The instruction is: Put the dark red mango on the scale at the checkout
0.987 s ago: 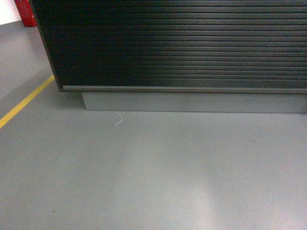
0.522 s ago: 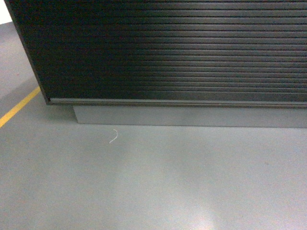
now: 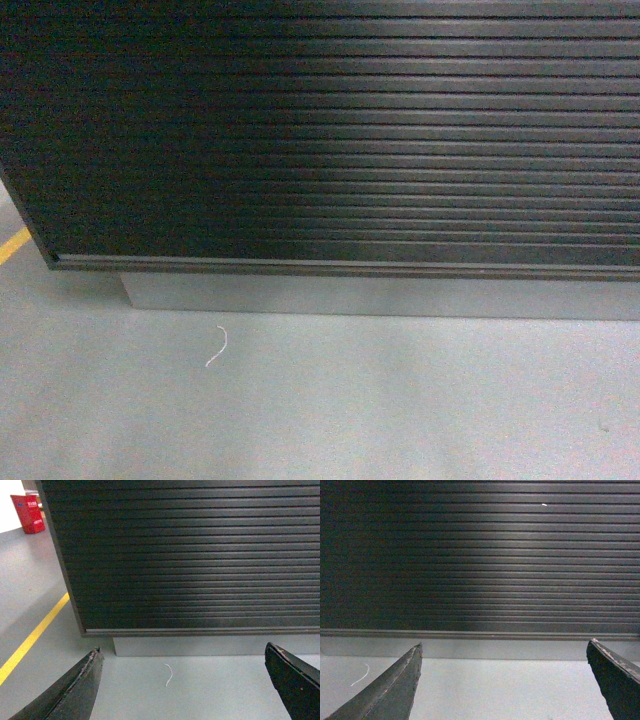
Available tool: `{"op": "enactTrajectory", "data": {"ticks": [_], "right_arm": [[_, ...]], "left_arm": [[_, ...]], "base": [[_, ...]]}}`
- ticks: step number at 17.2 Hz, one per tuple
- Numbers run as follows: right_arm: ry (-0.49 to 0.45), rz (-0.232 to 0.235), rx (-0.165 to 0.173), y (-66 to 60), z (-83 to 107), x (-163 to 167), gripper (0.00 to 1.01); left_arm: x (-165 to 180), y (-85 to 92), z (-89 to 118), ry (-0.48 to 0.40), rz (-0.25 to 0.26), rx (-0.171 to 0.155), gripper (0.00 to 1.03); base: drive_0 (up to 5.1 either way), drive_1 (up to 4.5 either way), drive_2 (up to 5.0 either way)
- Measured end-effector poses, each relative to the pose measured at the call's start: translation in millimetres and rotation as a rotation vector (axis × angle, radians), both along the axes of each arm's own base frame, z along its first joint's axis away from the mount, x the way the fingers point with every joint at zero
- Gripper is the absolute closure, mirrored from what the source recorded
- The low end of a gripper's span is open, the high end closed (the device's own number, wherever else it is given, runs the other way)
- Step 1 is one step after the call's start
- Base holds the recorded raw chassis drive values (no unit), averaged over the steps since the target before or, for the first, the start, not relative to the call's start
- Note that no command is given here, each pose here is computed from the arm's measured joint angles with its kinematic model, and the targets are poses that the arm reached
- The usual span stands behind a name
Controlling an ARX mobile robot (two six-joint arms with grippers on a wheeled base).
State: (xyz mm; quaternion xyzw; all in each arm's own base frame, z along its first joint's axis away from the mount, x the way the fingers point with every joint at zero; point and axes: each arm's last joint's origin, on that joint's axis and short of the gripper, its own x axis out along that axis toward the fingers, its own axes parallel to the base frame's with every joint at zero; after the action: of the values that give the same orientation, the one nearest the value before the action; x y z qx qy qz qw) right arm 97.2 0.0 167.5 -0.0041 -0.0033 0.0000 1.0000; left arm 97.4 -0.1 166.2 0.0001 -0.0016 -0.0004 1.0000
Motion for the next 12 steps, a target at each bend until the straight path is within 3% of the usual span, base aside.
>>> {"op": "enactTrajectory", "data": {"ticks": [12], "right_arm": [[0.003, 0.000, 0.000, 0.0, -0.3, 0.0, 0.03]], "left_arm": [[0.0, 0.0, -0.3, 0.003, 0.000, 0.000, 0.05]], "base": [[0.0, 4.26, -4.3]]}}
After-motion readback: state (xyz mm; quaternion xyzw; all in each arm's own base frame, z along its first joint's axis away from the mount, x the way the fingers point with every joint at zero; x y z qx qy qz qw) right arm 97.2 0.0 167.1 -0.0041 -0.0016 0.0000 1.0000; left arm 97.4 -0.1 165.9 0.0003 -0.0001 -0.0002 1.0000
